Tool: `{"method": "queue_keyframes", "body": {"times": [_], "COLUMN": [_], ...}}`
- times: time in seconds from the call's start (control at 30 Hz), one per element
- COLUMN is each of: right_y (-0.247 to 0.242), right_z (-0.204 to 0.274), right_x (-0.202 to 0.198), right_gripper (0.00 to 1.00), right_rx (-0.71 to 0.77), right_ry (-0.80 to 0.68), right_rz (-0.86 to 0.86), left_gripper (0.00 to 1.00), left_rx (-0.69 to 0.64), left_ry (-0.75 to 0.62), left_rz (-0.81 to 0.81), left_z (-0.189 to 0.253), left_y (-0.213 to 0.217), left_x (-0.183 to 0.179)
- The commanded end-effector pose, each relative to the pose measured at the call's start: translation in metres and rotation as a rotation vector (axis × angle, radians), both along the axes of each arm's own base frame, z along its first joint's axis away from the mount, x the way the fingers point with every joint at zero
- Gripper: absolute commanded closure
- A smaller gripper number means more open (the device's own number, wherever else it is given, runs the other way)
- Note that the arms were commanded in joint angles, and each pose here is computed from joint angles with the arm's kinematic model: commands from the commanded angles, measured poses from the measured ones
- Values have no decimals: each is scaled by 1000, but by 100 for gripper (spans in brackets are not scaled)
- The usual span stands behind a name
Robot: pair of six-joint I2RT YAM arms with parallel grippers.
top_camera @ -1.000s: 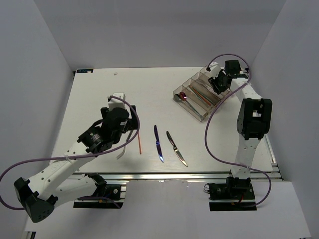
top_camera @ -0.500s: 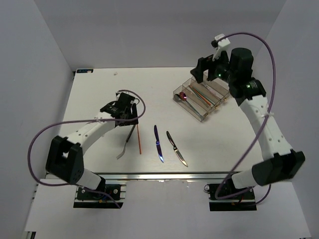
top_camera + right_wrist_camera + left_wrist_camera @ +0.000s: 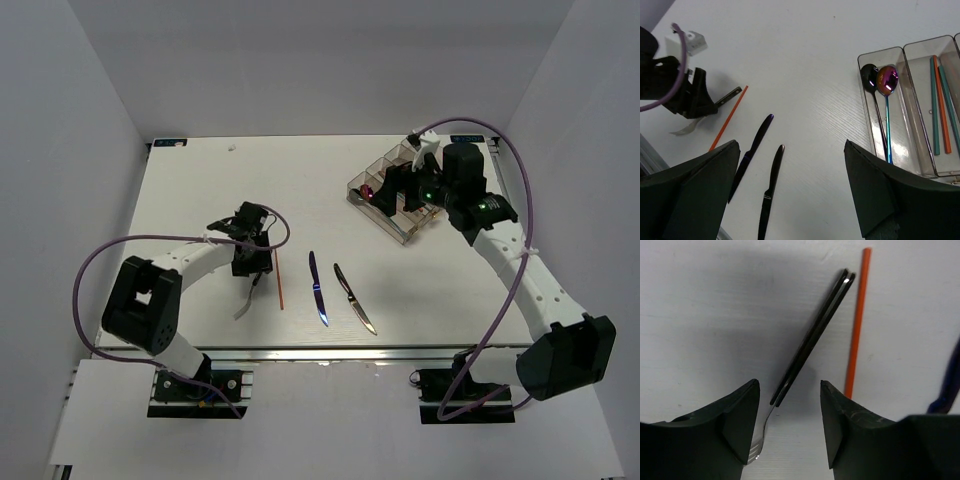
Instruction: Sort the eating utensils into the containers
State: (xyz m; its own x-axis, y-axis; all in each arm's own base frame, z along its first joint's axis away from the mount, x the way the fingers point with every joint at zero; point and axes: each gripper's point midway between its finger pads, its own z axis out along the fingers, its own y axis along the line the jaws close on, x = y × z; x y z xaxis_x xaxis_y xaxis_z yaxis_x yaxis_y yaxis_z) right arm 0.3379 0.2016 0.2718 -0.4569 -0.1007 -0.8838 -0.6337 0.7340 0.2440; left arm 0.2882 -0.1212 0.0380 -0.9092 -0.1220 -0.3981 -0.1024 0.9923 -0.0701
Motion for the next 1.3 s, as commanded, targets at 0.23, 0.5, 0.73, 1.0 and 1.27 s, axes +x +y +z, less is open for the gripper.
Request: {"method": "queue_keyframes", "body": {"times": [0.23, 0.5, 0.73, 1.0, 1.27], "right_y": [34, 57, 93, 160, 175], "right_z": [47, 65, 42, 32, 44], "right_x": [-24, -39, -40, -47, -57], "right_gripper": [11, 11, 11, 11, 12], "right_rx": [87, 341, 520, 482, 510], "right_ry": [-126, -119, 33, 92, 51], "right_rz": [111, 131, 107, 157, 221], "left_gripper": [60, 100, 100, 100, 100], "left_rx": [15, 50, -518, -1038, -1109], "left_ry": [80, -41, -482, -631, -639], "left_rz": [89, 184, -131, -458, -518], "left_z": [-41, -5, 149, 239, 255], "left_y": [9, 25, -63, -127, -131], "left_x": [-16, -8, 10, -32, -47]}}
